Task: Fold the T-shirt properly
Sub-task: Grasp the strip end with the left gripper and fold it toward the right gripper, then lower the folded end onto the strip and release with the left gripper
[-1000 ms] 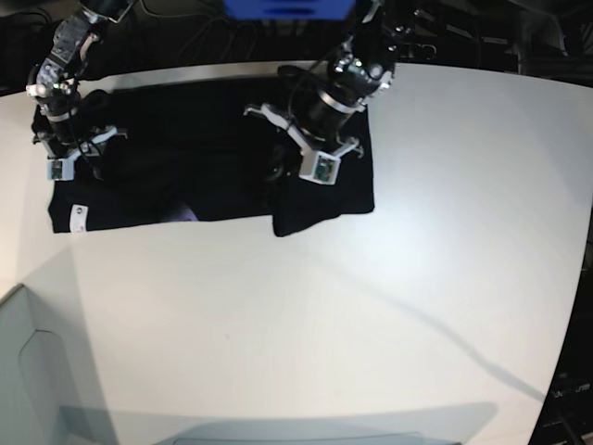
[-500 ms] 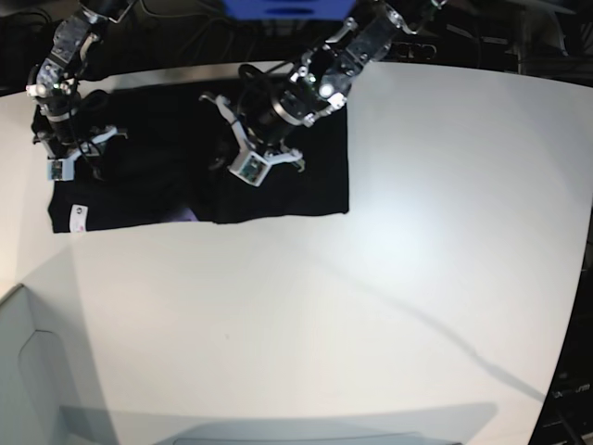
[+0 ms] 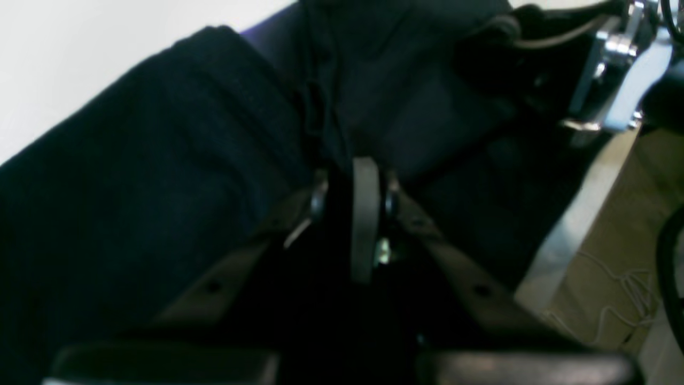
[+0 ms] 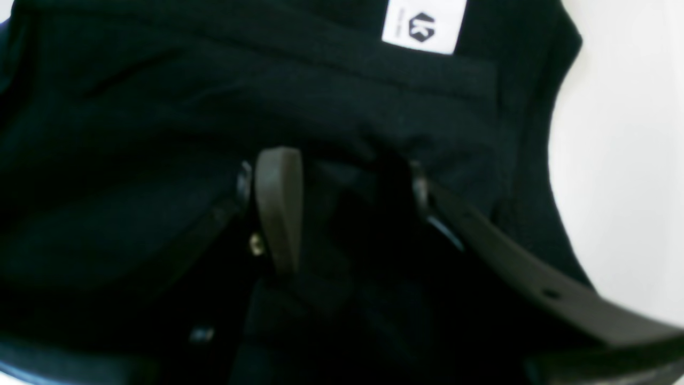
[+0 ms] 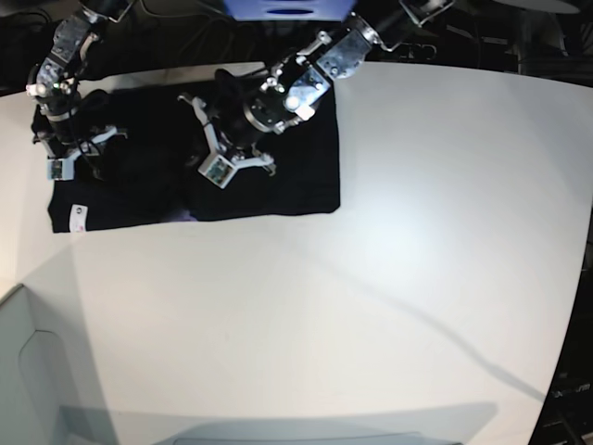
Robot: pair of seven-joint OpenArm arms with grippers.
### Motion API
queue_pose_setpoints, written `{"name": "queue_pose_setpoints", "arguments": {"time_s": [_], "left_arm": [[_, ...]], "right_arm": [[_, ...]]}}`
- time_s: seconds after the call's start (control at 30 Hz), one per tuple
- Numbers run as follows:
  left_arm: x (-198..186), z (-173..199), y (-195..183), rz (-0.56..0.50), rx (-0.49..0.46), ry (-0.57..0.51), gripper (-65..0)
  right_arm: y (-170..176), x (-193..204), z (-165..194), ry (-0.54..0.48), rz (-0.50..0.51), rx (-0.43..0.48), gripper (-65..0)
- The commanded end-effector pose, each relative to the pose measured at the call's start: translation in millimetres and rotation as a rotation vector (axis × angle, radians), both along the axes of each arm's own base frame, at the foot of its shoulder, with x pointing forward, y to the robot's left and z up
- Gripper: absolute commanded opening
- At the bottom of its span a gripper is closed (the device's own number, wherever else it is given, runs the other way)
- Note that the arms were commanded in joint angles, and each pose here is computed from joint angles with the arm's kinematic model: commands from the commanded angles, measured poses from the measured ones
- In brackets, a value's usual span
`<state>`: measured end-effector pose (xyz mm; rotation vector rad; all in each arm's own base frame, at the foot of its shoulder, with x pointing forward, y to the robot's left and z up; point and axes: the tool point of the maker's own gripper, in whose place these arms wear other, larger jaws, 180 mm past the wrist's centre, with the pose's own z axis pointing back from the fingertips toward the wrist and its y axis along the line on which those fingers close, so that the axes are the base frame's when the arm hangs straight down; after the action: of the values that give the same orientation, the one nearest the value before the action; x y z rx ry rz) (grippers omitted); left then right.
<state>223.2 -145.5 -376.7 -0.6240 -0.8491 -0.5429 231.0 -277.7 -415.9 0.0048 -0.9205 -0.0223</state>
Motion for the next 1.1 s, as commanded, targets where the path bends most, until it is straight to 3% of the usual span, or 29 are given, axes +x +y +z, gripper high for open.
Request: {"name": "queue_pose_setpoints", "arguments": {"time_s": [0.0, 0.17, 0.5, 0.7, 0.9, 1.07], "left_arm": [[5, 14, -10, 0.004, -0.046, -0.026, -64.4], [10, 19, -11, 0.002, -0.050, -0.044, -58.8], [26, 34, -17, 0.006, -0.069, -0.085, -58.5], [24, 16, -17, 0.004, -0.032, -0.047, -57.9], [22, 19, -18, 0.002, -0.044, -0.053, -36.0], [27, 55, -8, 0.004, -0.100, -0.133, -34.4]], "right_arm": [[-6, 2, 7, -0.020, 0.003, -0.016, -38.5], [-6, 2, 7, -0.020, 0.003, -0.016, -38.5], [-6, 2, 7, -0.019, 0.003, -0.016, -38.5], [-6, 2, 7, -0.019, 0.003, -0.016, -38.5], [-6, 2, 7, -0.019, 0.003, -0.016, -38.5], [-6, 3, 8, -0.021, 0.003, -0.017, -38.5]]}}
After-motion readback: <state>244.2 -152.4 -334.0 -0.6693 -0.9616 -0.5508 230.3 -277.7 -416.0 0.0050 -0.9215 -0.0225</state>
